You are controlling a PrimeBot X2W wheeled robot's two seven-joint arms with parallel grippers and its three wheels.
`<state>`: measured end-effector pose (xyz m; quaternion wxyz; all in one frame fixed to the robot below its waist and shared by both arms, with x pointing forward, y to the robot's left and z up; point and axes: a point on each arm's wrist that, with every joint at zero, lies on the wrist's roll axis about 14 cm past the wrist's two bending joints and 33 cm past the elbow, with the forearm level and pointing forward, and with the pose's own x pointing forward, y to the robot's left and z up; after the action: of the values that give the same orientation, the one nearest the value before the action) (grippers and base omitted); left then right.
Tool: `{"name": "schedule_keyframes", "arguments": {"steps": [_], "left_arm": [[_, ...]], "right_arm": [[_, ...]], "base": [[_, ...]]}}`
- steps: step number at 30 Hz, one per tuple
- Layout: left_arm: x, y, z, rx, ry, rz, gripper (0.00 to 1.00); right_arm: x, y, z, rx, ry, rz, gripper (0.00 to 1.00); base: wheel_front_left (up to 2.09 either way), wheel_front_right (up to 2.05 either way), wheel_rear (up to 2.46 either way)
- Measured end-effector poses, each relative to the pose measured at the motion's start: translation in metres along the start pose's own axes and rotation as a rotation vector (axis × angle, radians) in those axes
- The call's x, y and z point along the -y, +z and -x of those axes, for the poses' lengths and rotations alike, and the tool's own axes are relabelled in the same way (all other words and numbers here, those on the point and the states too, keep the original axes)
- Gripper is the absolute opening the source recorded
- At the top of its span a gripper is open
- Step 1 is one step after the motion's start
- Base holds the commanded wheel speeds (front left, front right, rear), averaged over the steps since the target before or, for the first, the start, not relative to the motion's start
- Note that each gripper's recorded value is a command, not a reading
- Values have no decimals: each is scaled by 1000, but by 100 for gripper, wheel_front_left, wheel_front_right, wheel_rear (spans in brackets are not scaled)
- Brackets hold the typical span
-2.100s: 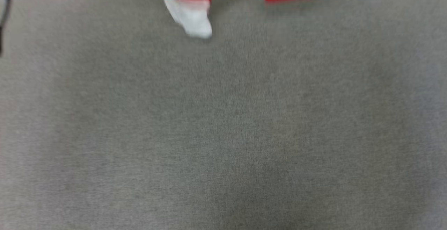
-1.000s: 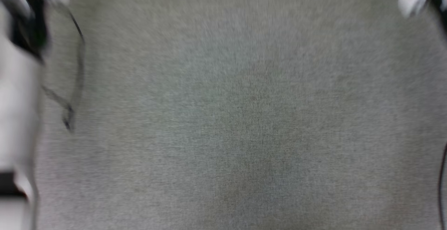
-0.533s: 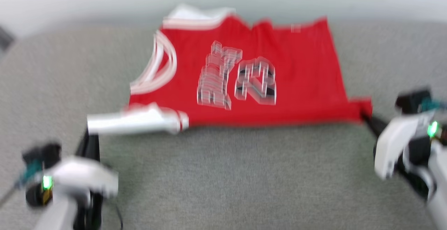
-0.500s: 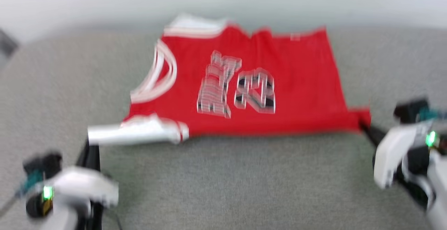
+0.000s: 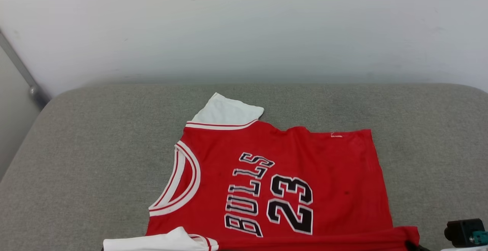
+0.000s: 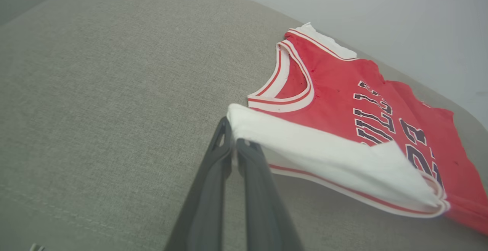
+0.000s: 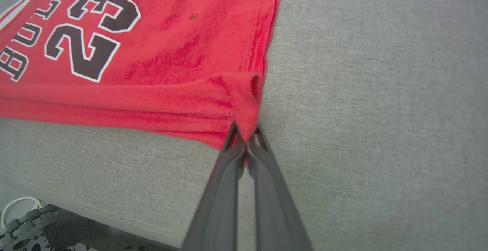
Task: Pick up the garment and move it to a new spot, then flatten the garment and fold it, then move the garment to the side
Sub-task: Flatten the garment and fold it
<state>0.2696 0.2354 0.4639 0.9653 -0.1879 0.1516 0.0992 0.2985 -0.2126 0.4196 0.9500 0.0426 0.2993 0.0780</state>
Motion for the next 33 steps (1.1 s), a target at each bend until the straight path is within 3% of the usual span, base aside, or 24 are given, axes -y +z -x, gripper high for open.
{"name": "schedule_keyframes", "arguments": {"steps": [8, 18, 24, 25, 26, 27, 28, 30, 33], "left_arm": [[31, 9, -17, -35, -114, -32, 0], [67, 7, -86, -148, -242, -96, 0], [69, -24, -121, -277, -244, -99, 0], [69, -31, -126, -302, -245, -91, 0], [70, -37, -129, -324, -246, -88, 11], [69, -43, -133, -343, -245, -85, 30], [70, -48, -135, -357, -247, -75, 47], [70, -55, -138, -375, -249, -67, 100], [69, -55, -139, -363, -247, -49, 100]], "right_arm": [[-4, 4, 2, -29, -24, -8, 0], [-7, 22, -44, -85, -11, 29, 0], [-8, 20, -79, -131, 7, 50, 0], [-8, 20, -84, -131, 10, 52, 20], [-8, 19, -89, -138, 11, 56, 48], [-7, 17, -93, -142, 12, 57, 97], [-8, 14, -97, -145, 14, 57, 100], [-9, 13, -101, -137, 21, 49, 100], [-11, 20, -102, -76, 29, 37, 100]], "base": [[0, 0, 0], [0, 0, 0], [0, 0, 0], [0, 0, 0], [0, 0, 0], [0, 0, 0], [0, 0, 0], [0, 0, 0], [0, 0, 0]]}}
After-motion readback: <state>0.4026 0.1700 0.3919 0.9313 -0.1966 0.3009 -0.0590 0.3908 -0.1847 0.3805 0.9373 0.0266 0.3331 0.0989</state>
